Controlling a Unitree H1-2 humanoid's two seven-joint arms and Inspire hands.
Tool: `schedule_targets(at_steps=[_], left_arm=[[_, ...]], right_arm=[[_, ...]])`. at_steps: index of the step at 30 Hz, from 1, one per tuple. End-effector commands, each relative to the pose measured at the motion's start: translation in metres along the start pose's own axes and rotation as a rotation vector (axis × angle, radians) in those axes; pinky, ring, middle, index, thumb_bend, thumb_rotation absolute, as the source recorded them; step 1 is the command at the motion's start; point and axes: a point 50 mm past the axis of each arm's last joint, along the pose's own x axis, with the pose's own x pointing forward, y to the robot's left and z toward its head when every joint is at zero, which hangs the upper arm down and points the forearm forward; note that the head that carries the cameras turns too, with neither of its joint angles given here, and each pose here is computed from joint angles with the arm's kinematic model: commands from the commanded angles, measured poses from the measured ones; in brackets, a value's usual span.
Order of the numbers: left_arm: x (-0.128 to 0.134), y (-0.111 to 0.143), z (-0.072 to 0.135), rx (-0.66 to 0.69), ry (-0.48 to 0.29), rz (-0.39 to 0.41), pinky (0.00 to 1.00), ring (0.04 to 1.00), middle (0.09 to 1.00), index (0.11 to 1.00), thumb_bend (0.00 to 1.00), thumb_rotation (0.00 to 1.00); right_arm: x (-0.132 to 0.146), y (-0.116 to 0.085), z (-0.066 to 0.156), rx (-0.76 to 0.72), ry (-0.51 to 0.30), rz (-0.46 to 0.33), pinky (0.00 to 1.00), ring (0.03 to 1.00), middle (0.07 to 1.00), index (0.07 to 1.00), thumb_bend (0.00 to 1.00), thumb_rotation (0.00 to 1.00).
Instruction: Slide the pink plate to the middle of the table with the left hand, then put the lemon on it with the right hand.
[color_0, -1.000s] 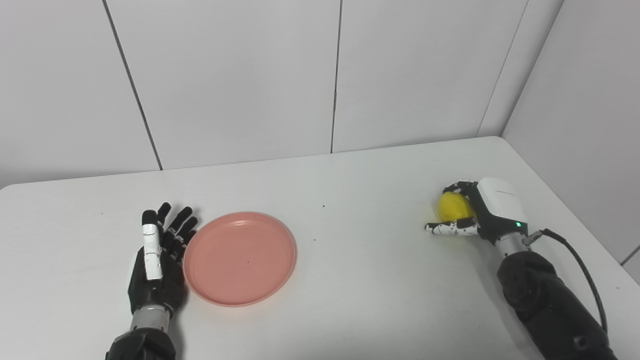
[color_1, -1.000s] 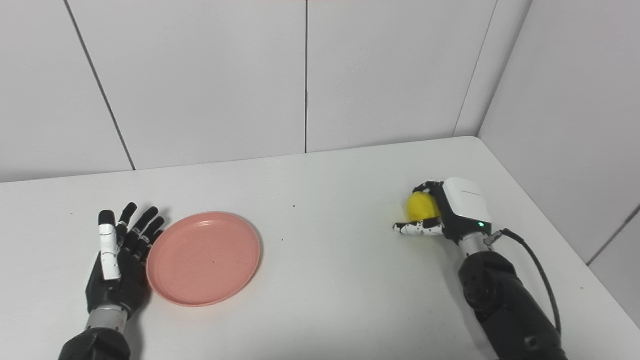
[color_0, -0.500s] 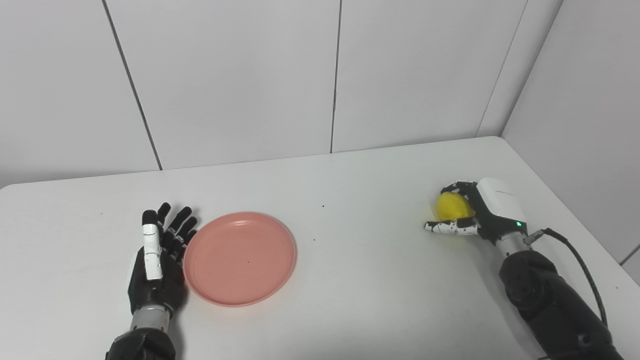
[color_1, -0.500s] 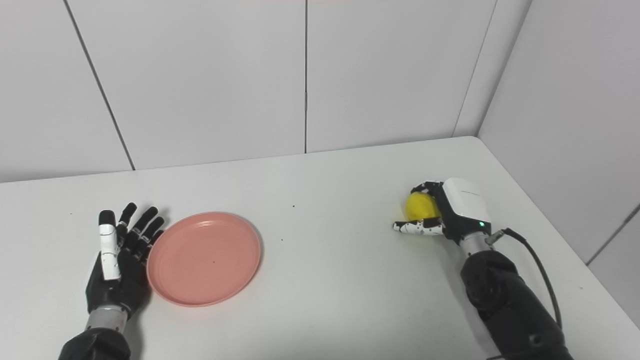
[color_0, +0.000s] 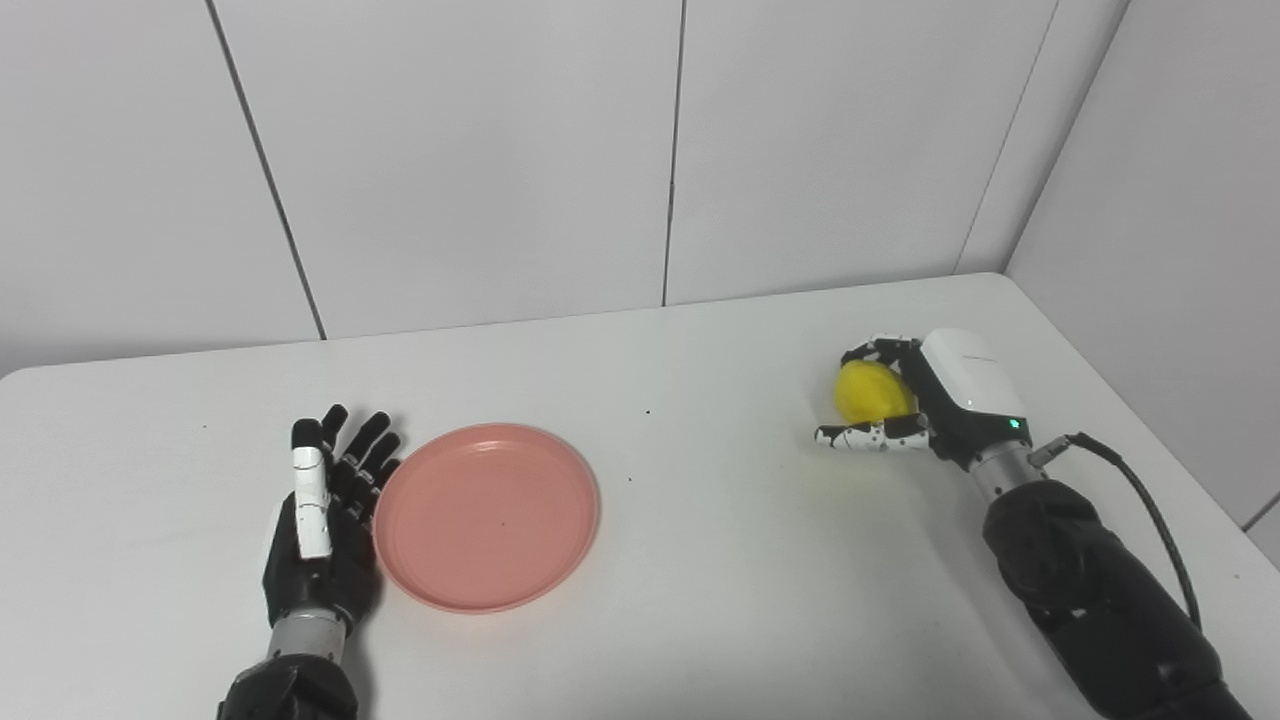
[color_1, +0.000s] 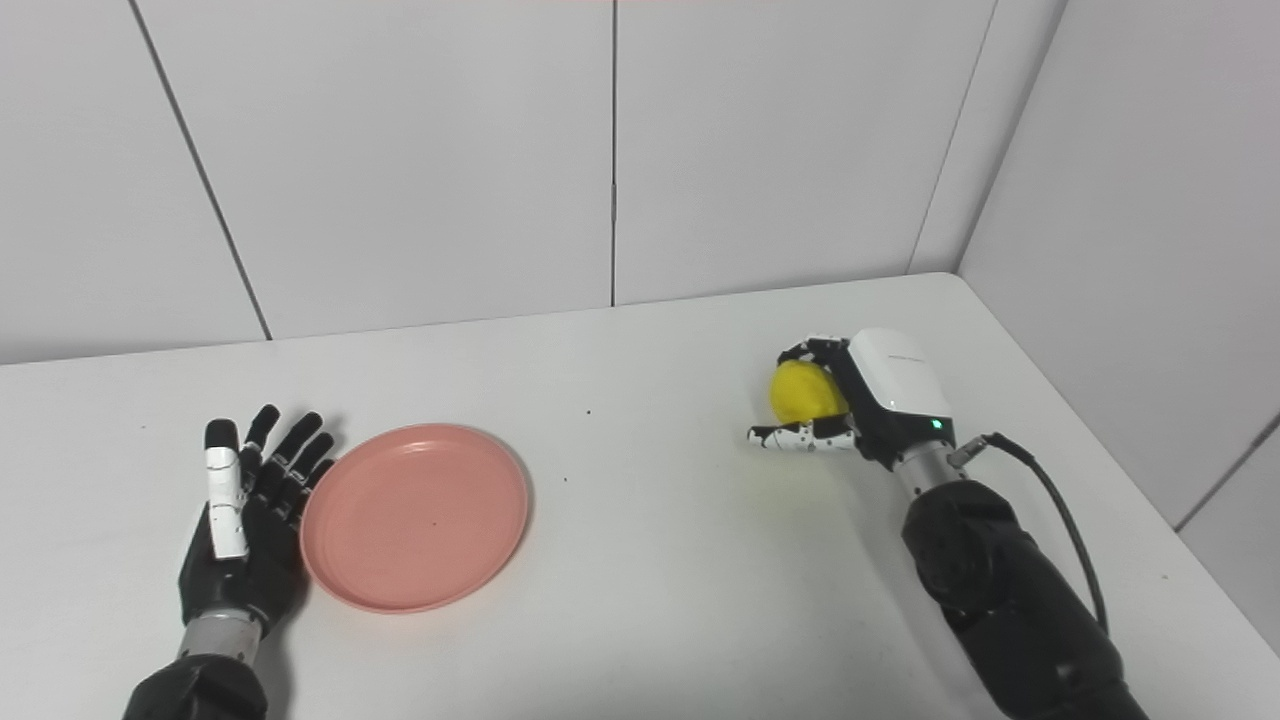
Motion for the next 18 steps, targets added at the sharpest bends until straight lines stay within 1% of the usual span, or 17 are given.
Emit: schedule_targets(at_steps=[1, 3, 6, 7, 9, 10, 12, 18], left_arm=[[0.0, -0.011, 0.003, -0.016, -0.009, -0.014, 0.94, 0.891, 0.863, 0.953, 0.81, 0.81], [0.0, -0.013, 0.002, -0.019, -0.008, -0.017, 0.94, 0.891, 0.863, 0.956, 0.82, 0.81], [-0.001, -0.016, 0.001, -0.023, -0.005, -0.03, 0.96, 0.907, 0.879, 0.969, 0.82, 0.81], [-0.002, -0.018, 0.0, -0.028, -0.005, -0.035, 0.96, 0.908, 0.879, 0.97, 0.82, 0.81], [-0.002, -0.02, -0.002, -0.032, -0.005, -0.041, 0.99, 0.921, 0.885, 0.978, 0.81, 0.81], [-0.002, -0.021, -0.003, -0.032, -0.004, -0.043, 0.99, 0.927, 0.886, 0.984, 0.8, 0.81], [-0.003, -0.025, -0.004, -0.028, -0.003, -0.036, 0.99, 0.923, 0.882, 0.979, 0.8, 0.81], [-0.005, -0.034, -0.009, -0.022, 0.002, -0.017, 0.97, 0.896, 0.858, 0.959, 0.81, 0.81]], right_arm=[[0.018, -0.035, 0.017, -0.017, -0.11, -0.089, 0.18, 0.224, 0.3, 0.378, 0.55, 0.35], [0.02, -0.04, 0.024, -0.013, -0.129, -0.094, 0.17, 0.217, 0.292, 0.368, 0.55, 0.36], [0.022, -0.046, 0.033, -0.005, -0.149, -0.089, 0.17, 0.218, 0.296, 0.377, 0.55, 0.42], [0.022, -0.048, 0.037, -0.004, -0.163, -0.09, 0.17, 0.218, 0.297, 0.378, 0.55, 0.42], [0.022, -0.05, 0.044, 0.0, -0.193, -0.098, 0.17, 0.213, 0.292, 0.381, 0.55, 0.41], [0.022, -0.051, 0.047, 0.003, -0.206, -0.102, 0.17, 0.217, 0.296, 0.394, 0.55, 0.38], [0.023, -0.052, 0.056, 0.01, -0.235, -0.118, 0.17, 0.221, 0.3, 0.407, 0.55, 0.35], [0.027, -0.056, 0.074, 0.016, -0.3, -0.128, 0.18, 0.222, 0.302, 0.397, 0.55, 0.38]])
